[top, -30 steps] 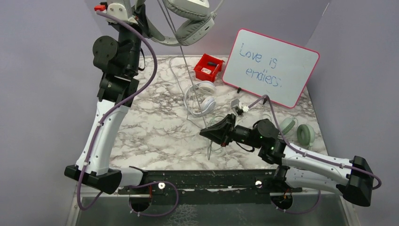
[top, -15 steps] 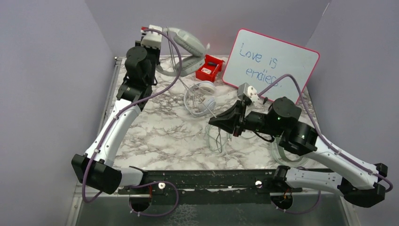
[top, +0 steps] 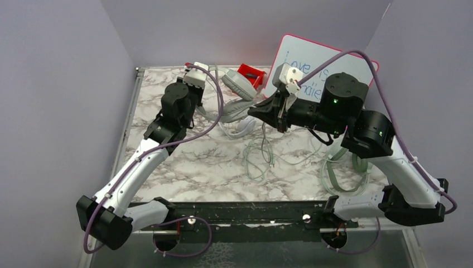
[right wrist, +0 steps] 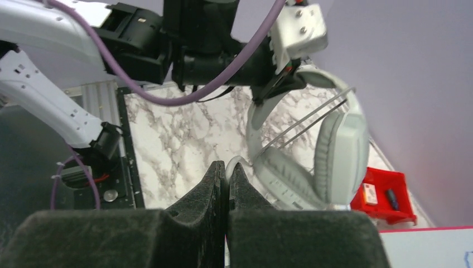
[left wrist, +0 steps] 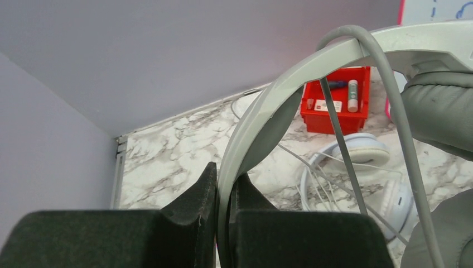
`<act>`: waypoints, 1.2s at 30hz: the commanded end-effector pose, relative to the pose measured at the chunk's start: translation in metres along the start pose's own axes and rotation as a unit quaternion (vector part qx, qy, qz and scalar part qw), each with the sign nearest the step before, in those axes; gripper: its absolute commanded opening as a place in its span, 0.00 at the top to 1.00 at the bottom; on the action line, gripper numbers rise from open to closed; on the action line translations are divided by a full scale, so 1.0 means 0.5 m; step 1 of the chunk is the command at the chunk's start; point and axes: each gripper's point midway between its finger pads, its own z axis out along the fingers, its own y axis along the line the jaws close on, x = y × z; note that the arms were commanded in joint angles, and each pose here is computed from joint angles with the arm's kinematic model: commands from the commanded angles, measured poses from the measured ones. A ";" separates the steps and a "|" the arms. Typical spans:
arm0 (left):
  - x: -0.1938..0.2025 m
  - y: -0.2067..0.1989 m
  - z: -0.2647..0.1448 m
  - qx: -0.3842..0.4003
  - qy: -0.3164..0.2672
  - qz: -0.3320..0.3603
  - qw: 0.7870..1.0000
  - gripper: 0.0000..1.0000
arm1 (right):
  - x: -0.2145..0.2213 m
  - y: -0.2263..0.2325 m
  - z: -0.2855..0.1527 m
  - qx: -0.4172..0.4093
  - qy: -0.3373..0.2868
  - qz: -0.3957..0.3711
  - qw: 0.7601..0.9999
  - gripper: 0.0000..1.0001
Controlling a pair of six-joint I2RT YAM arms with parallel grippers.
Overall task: Wrap the headphones
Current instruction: Wrap the headphones cable around the headphones.
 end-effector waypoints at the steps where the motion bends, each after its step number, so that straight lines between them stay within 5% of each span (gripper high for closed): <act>1: 0.020 -0.005 -0.028 -0.009 0.017 0.018 1.000 1.00 | -0.047 -0.050 -0.010 0.049 0.008 -0.070 0.996 1.00; 7: 0.019 0.046 -0.065 -0.068 0.030 0.008 0.997 1.00 | -0.002 -0.090 -0.039 0.108 0.068 -0.073 0.989 1.00; 12: 0.028 0.033 -0.076 -0.039 0.046 0.024 0.998 1.00 | 0.019 -0.143 -0.099 0.195 0.085 -0.091 0.973 1.00; 17: 0.020 0.062 -0.099 -0.072 0.050 -0.002 0.996 1.00 | 0.091 -0.190 -0.119 0.254 0.192 -0.125 0.940 1.00; 25: 0.025 0.010 -0.126 0.024 0.070 0.004 0.997 1.00 | -0.038 -0.174 -0.116 0.232 0.021 -0.167 0.958 1.00; 36: 0.077 -0.036 -0.192 0.109 0.097 -0.002 0.989 1.00 | -0.094 -0.181 0.015 0.180 0.013 -0.311 0.933 1.00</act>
